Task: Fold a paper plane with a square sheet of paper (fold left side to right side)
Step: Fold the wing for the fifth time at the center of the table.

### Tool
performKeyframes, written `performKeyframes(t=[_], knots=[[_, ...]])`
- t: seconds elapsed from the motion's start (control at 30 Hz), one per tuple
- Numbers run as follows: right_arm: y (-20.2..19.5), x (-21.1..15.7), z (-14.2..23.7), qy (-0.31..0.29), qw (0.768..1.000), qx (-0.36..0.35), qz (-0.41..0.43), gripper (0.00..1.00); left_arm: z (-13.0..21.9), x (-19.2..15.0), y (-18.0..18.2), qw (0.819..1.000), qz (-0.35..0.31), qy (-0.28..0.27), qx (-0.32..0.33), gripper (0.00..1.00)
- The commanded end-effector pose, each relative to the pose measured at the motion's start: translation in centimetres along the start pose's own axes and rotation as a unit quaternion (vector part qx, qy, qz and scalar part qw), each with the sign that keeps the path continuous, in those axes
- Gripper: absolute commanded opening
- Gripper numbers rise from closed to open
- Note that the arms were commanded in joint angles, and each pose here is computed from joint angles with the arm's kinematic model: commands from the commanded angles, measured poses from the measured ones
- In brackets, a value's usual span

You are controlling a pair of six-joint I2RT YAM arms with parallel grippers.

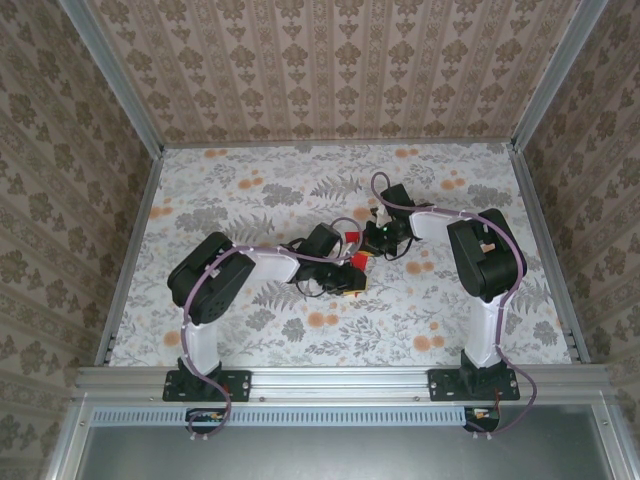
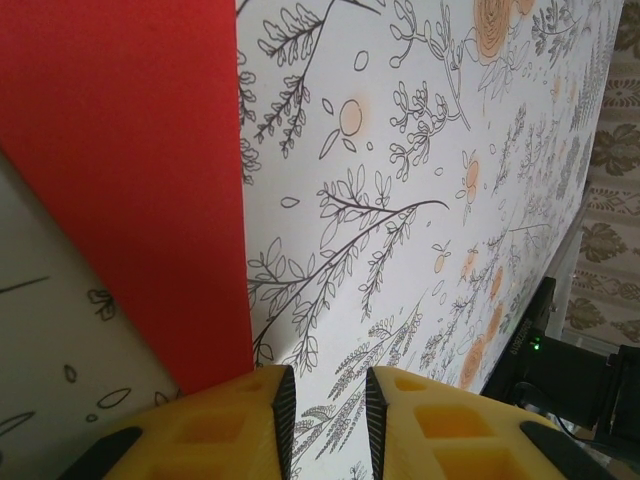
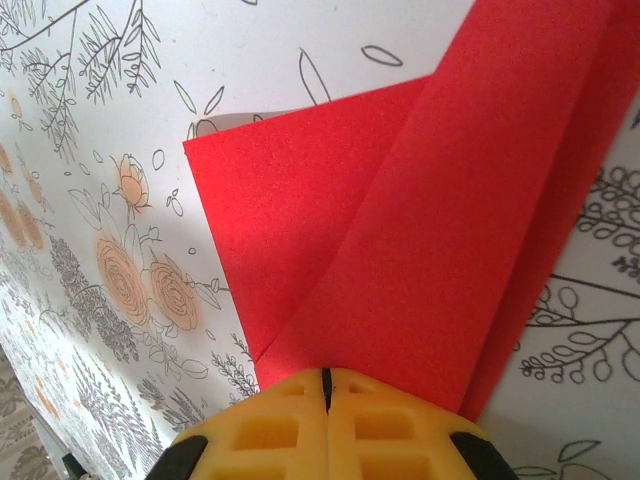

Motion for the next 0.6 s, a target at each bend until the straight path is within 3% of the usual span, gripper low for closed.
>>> performKeyframes(t=[0.0, 0.57], knots=[[-2.2, -1.4, -1.0, 0.031, 0.998, -0.047, -0.022, 0.02, -0.9, -1.5, 1.8, 0.999, 0.022, 0.025, 0.021, 0.28], [-2.4, -1.3, -0.7, 0.033, 0.997, -0.059, -0.023, 0.02, -0.9, -3.3, 2.6, 0.998, 0.017, 0.04, 0.054, 0.27]])
Point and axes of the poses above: each hand's point on the last joint's axis, 136 mm out from that joint toward the fingers, its own z axis back along the fingers, its own y axis along the line the jaws close on, x = y × z, the point moved 2 cm from there along z, back along the fingers, and after that the axes turned 13 degrees about z, right-handed, at the moved point
